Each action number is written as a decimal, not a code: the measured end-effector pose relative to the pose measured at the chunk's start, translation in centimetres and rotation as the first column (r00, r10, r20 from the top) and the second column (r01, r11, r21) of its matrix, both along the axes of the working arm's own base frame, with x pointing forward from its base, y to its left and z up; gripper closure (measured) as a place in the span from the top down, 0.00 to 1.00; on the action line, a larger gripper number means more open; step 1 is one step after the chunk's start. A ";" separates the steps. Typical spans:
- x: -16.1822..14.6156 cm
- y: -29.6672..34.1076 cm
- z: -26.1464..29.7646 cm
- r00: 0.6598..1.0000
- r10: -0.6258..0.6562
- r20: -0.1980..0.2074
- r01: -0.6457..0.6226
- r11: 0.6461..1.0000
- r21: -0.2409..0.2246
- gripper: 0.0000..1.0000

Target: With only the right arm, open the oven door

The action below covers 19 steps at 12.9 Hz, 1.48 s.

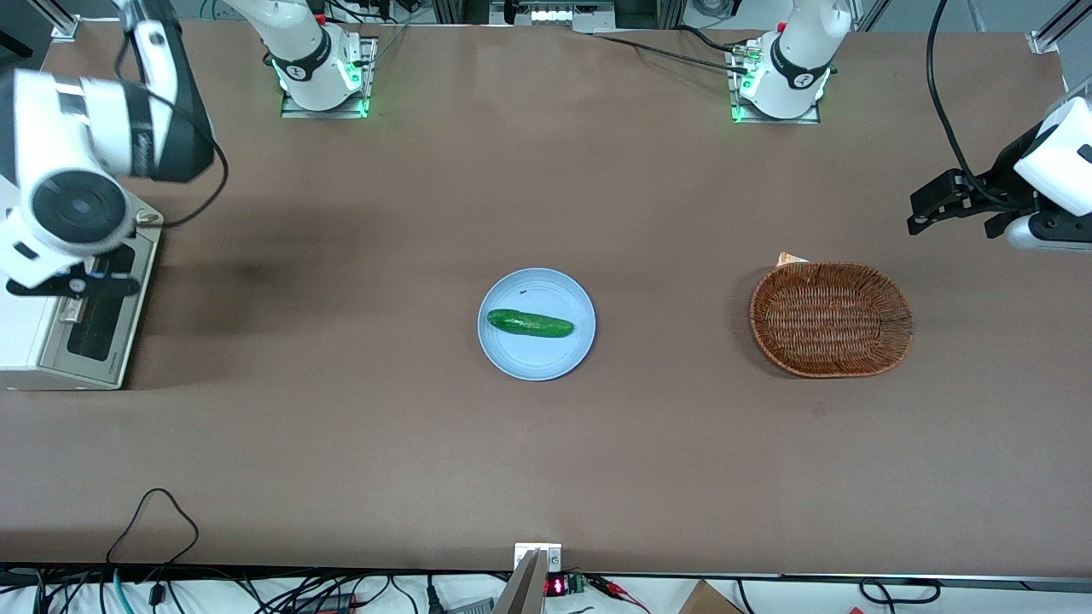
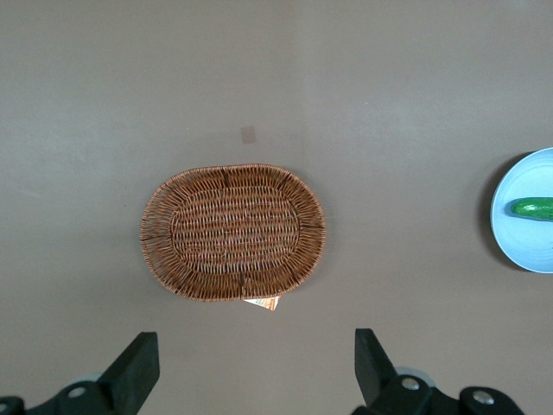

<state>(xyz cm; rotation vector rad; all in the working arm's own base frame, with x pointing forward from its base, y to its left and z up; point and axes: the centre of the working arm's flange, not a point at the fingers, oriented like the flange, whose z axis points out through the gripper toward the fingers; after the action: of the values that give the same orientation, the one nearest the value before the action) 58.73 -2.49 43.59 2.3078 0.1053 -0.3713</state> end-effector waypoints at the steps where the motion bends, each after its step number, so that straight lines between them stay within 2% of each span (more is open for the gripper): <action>1: 0.6 -0.2 -1.3 1.000 0.004 0.030 -0.003 1.000 -0.028 0.01; 4: 0.9 -1.1 -5.2 0.993 0.029 0.114 -0.017 0.994 -0.110 0.01; 7: 0.1 -2.3 -8.9 0.984 0.062 0.167 -0.028 0.979 -0.201 0.01; 9: -0.2 -2.7 -10.9 0.976 0.091 0.198 -0.044 0.972 -0.231 0.01; 12: -0.7 -4.6 -12.8 0.966 0.134 0.222 -0.078 0.967 -0.244 0.01; 19: -0.8 -5.8 -13.3 0.964 0.139 0.227 -0.083 0.967 -0.241 0.01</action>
<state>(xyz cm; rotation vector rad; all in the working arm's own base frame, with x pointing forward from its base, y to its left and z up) 57.92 -8.33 30.26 2.0878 0.0665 -0.0386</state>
